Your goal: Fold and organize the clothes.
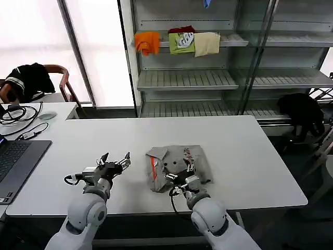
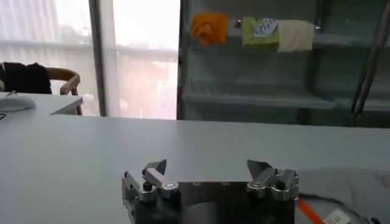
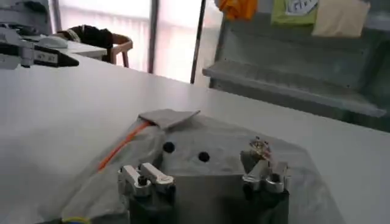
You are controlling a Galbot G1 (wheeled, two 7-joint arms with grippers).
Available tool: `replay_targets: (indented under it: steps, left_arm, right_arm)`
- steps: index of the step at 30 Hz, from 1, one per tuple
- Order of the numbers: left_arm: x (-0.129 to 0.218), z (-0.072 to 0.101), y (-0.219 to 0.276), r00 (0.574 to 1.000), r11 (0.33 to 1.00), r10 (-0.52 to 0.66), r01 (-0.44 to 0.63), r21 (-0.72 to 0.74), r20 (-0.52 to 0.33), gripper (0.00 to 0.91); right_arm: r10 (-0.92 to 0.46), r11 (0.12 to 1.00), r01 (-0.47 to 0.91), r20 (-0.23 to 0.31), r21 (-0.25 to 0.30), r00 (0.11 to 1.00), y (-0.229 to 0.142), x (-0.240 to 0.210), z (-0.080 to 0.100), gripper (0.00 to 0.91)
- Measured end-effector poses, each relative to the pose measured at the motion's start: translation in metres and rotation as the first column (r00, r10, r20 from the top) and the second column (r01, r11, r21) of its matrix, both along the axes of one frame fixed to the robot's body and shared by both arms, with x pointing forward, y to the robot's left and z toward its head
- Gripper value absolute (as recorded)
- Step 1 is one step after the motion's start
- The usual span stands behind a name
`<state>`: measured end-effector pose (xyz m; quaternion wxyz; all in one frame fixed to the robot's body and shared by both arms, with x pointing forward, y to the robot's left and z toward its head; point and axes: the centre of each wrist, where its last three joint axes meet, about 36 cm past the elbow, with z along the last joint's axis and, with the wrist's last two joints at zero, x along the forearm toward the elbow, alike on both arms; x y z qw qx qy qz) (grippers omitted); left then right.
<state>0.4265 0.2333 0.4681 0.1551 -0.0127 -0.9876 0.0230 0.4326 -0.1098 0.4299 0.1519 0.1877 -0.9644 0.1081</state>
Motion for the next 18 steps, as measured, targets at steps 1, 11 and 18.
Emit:
replay_targets:
  steps: [1,11,18]
  left_arm:
    - [0.0,0.0,0.0,1.0,1.0,0.0,0.0,0.001,-0.001,0.907]
    - [-0.004,-0.005,0.002,1.0,1.0,-0.005,0.005,0.009,-0.014,0.907]
    - [-0.005,-0.003,-0.004,1.0,1.0,-0.01,0.01,0.009,-0.004,0.907]
  right_arm:
    - [0.001,1.0,-0.001,-0.002,-0.001,1.0,0.0,0.001,-0.001,0.907]
    - [-0.019,1.0,0.019,0.011,0.01,1.0,-0.006,0.006,0.007,0.907]
    - [-0.069,0.996,0.066,0.048,0.055,0.997,-0.018,0.017,0.033,0.907]
